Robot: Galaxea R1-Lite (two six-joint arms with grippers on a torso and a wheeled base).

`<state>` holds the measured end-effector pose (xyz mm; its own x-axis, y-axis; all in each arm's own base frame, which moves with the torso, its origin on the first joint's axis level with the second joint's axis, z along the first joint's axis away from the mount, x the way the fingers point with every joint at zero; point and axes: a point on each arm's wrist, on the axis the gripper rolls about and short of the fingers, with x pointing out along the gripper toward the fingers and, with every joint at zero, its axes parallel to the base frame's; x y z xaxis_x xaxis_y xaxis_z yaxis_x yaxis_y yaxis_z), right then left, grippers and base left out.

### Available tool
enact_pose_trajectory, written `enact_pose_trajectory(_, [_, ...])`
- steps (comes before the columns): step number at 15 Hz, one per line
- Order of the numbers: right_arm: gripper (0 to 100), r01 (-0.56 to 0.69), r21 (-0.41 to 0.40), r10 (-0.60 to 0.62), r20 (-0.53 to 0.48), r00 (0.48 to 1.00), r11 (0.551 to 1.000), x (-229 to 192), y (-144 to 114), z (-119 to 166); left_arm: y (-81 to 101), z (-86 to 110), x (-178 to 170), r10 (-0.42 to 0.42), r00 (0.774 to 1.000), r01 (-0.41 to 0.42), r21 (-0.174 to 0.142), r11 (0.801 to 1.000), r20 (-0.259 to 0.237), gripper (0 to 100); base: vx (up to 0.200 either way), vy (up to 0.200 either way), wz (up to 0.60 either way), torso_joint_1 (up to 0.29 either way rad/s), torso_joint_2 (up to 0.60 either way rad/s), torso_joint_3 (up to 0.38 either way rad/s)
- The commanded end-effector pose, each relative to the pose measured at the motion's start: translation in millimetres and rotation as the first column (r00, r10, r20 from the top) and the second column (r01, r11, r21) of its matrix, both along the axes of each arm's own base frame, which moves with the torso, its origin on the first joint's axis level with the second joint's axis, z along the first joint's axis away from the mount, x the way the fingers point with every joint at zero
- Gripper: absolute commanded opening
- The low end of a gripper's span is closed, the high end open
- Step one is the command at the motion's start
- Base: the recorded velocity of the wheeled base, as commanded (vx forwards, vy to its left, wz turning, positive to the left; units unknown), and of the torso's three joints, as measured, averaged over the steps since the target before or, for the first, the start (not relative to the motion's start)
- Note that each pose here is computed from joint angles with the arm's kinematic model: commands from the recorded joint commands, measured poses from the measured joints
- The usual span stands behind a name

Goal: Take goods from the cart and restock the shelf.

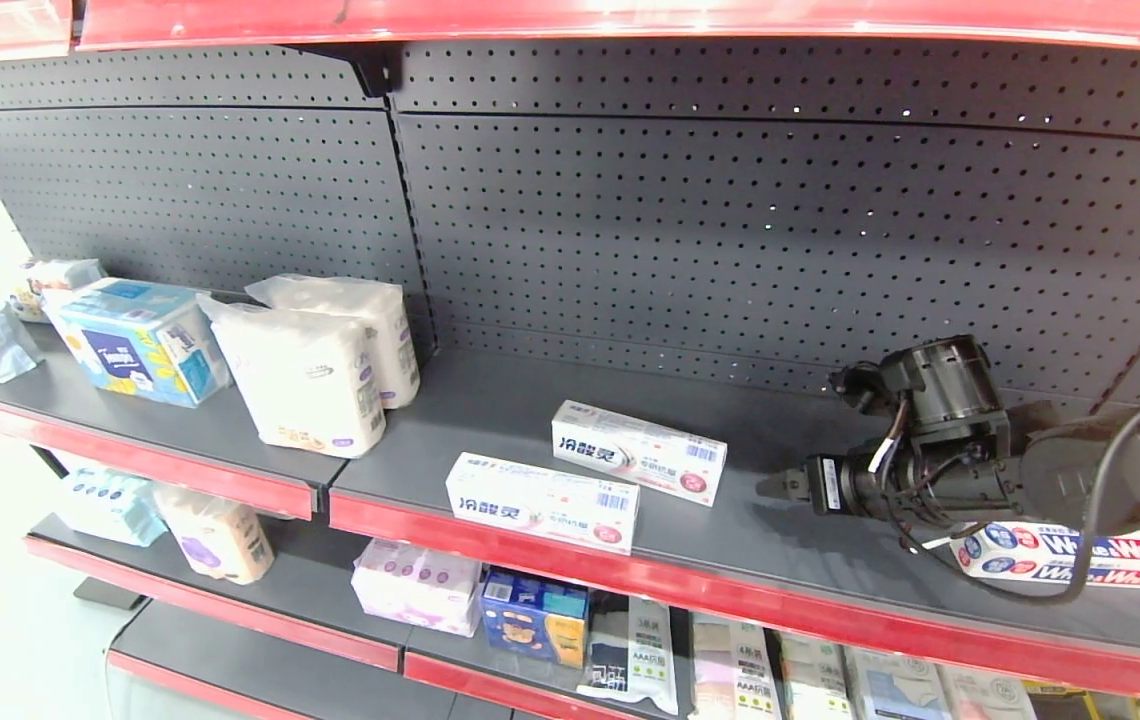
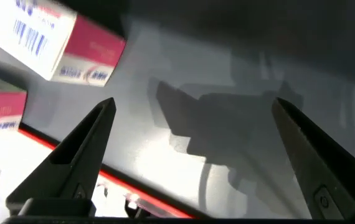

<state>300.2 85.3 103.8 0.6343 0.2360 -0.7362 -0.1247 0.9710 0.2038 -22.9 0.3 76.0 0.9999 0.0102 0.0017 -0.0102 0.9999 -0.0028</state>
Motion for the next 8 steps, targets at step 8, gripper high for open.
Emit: enact_pose_trajectory(8, [100, -0.008, 0.045, 0.007, 0.026, 1.000, 0.999, 11.5, 29.2, -11.3, 0.0, 0.0, 0.0, 0.001, 1.000, -0.001, 0.000, 1.000, 0.000, 100, 0.000, 0.000, 0.00, 0.000, 0.00, 0.000])
